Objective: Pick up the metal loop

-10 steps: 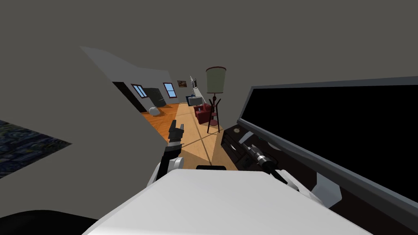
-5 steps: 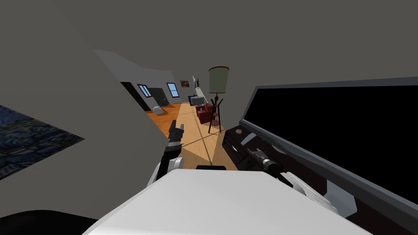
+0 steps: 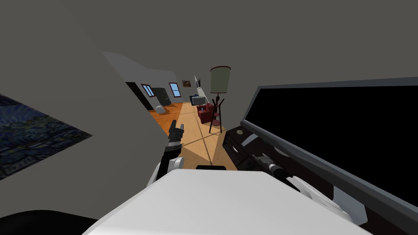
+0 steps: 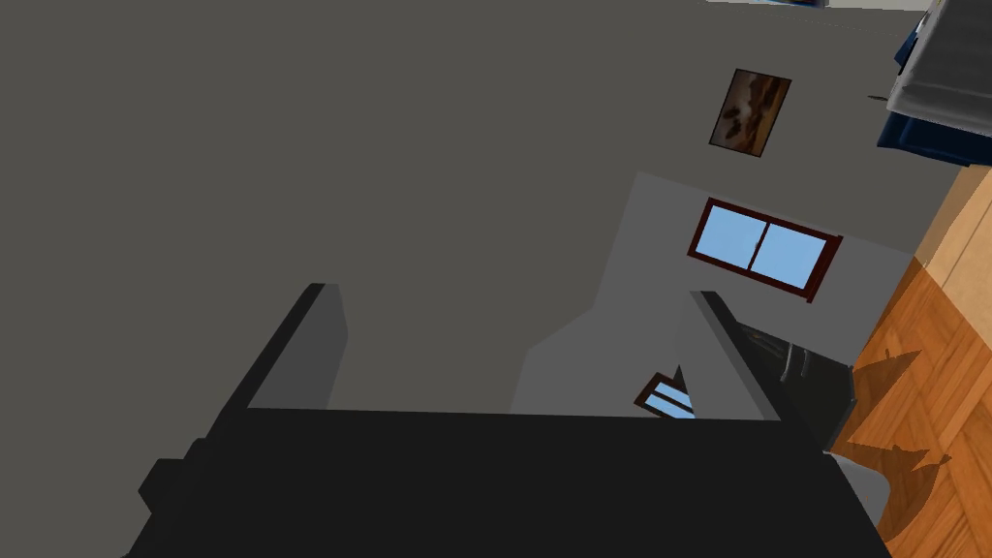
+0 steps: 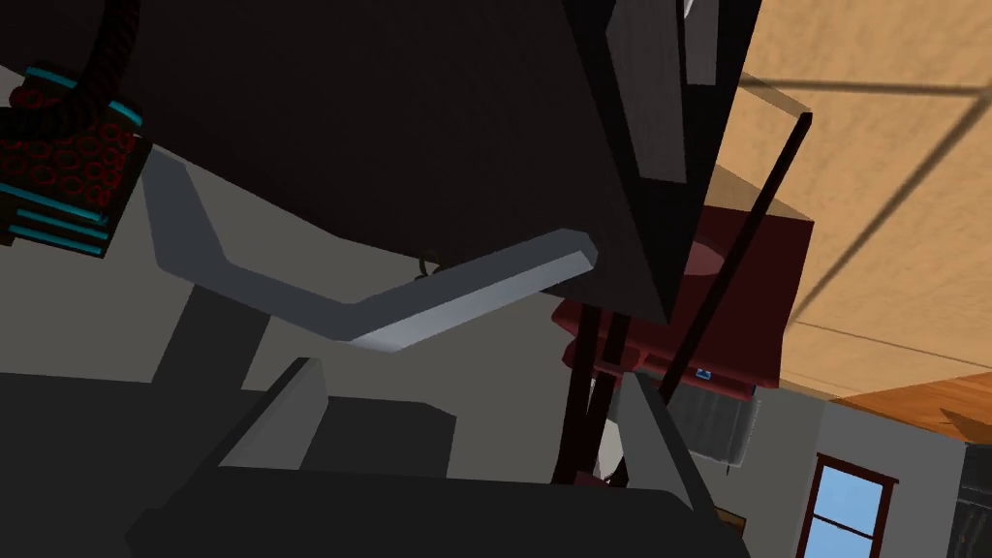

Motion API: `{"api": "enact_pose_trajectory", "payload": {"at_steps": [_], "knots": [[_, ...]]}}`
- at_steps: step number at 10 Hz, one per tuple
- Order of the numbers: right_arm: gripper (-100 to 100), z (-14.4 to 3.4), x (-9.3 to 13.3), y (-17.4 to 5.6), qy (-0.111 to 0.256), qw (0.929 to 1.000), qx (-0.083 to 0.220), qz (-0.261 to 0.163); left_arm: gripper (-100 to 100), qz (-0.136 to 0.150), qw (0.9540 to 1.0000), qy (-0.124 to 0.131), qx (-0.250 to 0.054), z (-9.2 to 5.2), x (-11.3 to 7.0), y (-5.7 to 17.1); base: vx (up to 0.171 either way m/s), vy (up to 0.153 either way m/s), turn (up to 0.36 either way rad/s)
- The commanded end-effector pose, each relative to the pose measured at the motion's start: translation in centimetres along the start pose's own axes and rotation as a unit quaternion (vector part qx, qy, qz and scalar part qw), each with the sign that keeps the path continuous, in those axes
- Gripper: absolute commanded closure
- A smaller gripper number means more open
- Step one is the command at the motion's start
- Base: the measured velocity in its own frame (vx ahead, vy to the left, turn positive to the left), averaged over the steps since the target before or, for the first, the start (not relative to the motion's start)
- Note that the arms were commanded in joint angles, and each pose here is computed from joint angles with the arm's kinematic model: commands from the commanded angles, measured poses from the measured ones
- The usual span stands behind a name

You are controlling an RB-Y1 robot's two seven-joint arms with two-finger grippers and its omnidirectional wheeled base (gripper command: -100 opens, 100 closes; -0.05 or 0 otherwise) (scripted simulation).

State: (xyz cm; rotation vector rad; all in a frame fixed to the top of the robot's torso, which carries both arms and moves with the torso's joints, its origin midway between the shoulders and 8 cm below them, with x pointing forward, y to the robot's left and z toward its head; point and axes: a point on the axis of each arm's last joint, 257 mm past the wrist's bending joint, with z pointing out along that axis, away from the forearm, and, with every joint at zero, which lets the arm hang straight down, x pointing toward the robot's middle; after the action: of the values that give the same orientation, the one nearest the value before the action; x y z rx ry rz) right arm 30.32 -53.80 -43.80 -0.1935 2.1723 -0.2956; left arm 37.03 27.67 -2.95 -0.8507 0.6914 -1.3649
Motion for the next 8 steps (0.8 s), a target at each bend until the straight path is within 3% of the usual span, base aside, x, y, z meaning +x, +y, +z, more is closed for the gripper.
{"api": "enact_pose_trajectory", "payload": {"at_steps": [1,4,8], "knots": [[-100,-0.6,2.3,-2.1,0.036,0.9984,0.01,-0.043,0,0.0,1.0,0.0,0.0,0.0,0.0,0.0,-0.005,-0.051,0.091],[-100,-1.1,3.8,-3.3,0.056,0.9961,0.015,-0.068,0,0.0,1.0,0.0,0.0,0.0,0.0,0.0,-0.006,-0.027,0.04],[-100,-2.6,7.3,-6.6,0.11,0.9843,0.024,-0.136,0,0.0,1.0,0.0,0.0,0.0,0.0,0.0,-0.01,-0.025,0.056]]}}
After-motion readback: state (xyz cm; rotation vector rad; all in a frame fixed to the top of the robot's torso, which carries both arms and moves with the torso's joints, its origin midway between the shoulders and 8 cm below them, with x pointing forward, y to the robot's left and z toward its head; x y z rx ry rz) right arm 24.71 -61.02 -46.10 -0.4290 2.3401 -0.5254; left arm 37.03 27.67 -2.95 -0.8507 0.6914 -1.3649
